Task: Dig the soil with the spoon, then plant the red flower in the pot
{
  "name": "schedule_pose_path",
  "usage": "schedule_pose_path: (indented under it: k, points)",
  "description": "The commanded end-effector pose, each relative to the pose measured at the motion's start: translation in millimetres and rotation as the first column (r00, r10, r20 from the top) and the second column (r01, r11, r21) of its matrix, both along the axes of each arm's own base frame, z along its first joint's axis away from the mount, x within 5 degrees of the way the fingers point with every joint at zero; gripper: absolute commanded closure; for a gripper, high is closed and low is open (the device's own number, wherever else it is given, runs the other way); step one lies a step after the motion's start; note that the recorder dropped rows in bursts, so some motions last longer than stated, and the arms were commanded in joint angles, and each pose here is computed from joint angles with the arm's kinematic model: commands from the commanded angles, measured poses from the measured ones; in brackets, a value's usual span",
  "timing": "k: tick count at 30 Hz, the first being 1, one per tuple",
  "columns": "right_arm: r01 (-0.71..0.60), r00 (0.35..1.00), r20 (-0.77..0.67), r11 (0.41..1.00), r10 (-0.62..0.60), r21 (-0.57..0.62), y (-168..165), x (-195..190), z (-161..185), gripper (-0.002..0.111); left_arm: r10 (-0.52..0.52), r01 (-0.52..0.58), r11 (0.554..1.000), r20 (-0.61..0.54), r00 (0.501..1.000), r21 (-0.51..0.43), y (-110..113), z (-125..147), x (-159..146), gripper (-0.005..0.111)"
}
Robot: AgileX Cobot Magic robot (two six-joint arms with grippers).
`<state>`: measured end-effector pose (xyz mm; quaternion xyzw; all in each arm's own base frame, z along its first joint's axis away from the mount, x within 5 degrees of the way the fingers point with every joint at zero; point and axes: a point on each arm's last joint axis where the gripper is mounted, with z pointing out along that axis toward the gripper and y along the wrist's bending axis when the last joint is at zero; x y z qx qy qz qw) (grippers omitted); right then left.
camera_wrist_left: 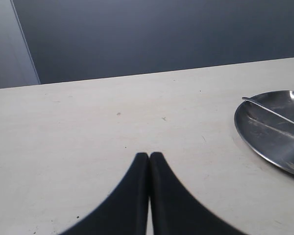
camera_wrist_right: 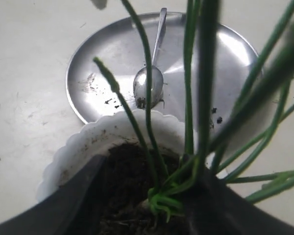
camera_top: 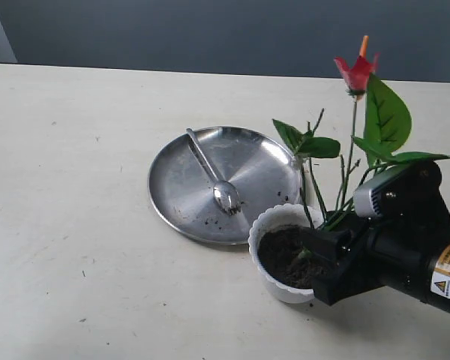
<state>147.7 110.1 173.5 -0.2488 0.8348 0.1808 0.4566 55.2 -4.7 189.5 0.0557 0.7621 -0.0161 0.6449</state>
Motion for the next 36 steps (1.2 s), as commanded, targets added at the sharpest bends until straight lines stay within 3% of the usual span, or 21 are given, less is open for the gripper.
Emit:
schedule_pose_path:
  k: [1,21,25,30,36]
  points:
    - [0.011,1.000,0.001,1.000,-0.011,-0.001,-4.8,-4.5,4.9,0.062,-0.006,0.006,1.000,0.017,1.000,-0.007,-0.4,2.1,0.0,0.106]
    - [0.014,0.999,-0.049,0.997,-0.018,-0.076,-1.7,3.2,19.7,0.063,-0.006,0.006,1.000,0.017,1.000,-0.007,-0.4,2.1,0.0,0.106]
    - [0.000,0.999,-0.037,0.996,-0.003,-0.088,-1.5,3.2,19.8,0.072,-0.006,0.006,1.000,0.017,1.000,-0.007,-0.4,2.1,0.0,0.106]
    - [0.000,0.999,-0.038,0.996,-0.004,-0.090,-1.6,3.1,19.7,0.061,-0.006,0.006,1.000,0.017,1.000,-0.007,-0.4,2.1,0.0,0.106]
    - [0.005,0.998,-0.064,0.993,-0.013,-0.116,-1.2,5.3,22.9,0.061,-0.006,0.006,1.000,0.017,1.000,-0.007,-0.4,2.1,0.0,0.106]
